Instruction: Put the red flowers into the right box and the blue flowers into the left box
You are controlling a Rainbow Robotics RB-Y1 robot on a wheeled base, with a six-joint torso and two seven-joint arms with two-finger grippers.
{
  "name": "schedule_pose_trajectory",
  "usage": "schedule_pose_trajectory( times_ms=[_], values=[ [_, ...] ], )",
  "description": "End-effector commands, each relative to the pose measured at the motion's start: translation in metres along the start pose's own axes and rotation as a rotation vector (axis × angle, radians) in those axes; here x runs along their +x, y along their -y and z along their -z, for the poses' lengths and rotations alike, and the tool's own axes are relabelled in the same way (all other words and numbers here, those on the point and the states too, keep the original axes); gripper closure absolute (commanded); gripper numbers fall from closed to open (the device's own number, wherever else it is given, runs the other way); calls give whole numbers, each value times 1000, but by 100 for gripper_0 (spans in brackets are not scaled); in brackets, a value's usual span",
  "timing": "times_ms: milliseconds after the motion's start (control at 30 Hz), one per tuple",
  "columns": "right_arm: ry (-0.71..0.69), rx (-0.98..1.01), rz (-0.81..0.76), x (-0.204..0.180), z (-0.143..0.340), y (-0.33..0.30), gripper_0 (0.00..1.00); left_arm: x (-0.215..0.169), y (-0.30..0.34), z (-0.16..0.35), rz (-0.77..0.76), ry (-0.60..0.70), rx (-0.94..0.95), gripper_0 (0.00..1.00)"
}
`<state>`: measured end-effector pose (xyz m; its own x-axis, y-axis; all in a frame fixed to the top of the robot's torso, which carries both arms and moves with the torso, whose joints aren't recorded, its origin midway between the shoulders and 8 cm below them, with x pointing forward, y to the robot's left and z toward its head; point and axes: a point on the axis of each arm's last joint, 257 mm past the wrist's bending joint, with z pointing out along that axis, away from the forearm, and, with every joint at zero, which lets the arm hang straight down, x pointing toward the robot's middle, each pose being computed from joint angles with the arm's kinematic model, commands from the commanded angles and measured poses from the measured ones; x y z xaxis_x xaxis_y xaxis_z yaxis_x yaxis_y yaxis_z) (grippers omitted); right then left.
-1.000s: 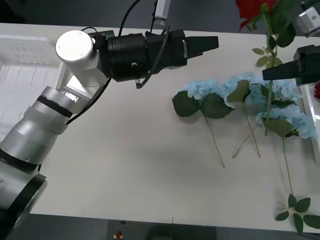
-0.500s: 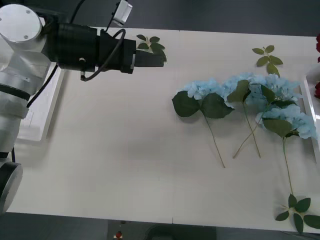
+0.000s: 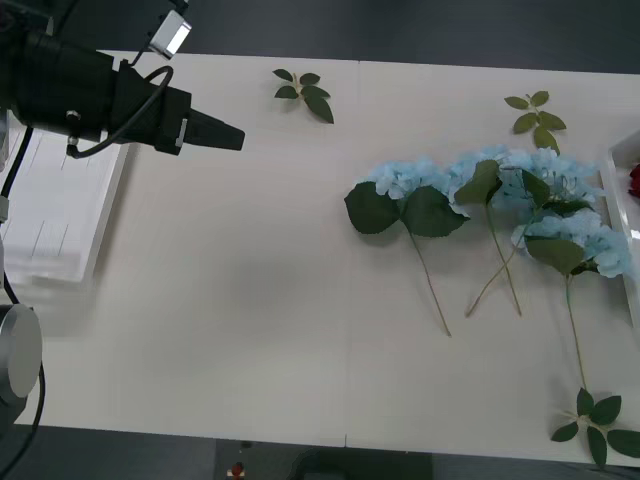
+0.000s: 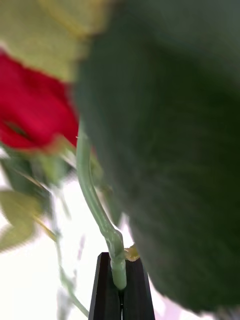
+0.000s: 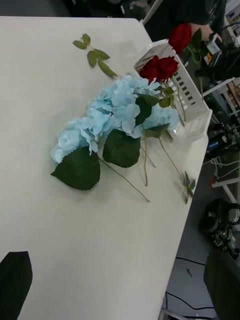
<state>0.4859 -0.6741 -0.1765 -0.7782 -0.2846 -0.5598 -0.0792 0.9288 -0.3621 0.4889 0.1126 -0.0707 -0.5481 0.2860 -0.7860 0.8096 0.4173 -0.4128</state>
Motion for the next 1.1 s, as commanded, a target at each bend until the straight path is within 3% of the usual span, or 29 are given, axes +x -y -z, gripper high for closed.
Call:
schedule_pose_trajectory(
  times_ms=[33,300,333,367,400,433,467,700,933,1100],
  values=[
    [-48,146,0,16,25,64,100,-21,16,1,-73,13,24,0],
    [-129,235,54,43,31,92,100,-25,23,-11,-86,39,53,0],
    [-129,235,55,43,31,92,89,-24,23,-13,-83,44,57,0],
    [-124,230,49,42,29,89,50,-24,24,-13,-79,48,61,0],
    [-121,224,47,40,29,88,34,-24,24,-14,-80,49,64,0],
    [-109,210,34,38,28,84,12,-22,23,-14,-75,48,63,0],
    [-106,194,27,39,26,79,5,-22,24,-13,-77,47,63,0],
    [-118,87,24,33,20,44,2,-22,23,-13,-74,48,62,0],
    [-190,-293,15,27,36,-68,2,-22,23,-13,-74,48,62,0],
    [-195,-597,6,13,72,-149,2,-22,23,-13,-74,48,62,0]
  ],
)
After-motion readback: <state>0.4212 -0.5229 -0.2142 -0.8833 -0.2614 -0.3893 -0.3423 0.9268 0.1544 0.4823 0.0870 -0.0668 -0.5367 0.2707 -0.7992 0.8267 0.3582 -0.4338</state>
